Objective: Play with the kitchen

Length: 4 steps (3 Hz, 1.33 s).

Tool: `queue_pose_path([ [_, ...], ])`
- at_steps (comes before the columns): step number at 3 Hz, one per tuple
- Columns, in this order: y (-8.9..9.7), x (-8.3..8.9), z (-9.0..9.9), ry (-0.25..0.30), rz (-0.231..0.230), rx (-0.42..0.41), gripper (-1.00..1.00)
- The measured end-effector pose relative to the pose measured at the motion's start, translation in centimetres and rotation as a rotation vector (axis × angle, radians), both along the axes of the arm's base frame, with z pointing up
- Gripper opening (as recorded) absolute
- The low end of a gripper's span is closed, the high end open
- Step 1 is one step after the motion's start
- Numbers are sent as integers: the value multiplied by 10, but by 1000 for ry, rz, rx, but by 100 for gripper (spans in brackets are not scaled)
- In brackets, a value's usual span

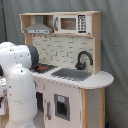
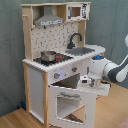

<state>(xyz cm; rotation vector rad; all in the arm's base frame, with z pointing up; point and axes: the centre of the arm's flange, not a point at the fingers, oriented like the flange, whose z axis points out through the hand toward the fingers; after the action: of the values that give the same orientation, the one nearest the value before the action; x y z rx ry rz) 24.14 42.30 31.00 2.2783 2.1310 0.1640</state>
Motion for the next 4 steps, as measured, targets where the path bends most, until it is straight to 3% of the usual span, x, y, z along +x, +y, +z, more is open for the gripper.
queue_pose_path([
  [3,26,-51,-1,18,-171,19,-100],
  [4,43,-65,12,-2,-213,48,-100],
])
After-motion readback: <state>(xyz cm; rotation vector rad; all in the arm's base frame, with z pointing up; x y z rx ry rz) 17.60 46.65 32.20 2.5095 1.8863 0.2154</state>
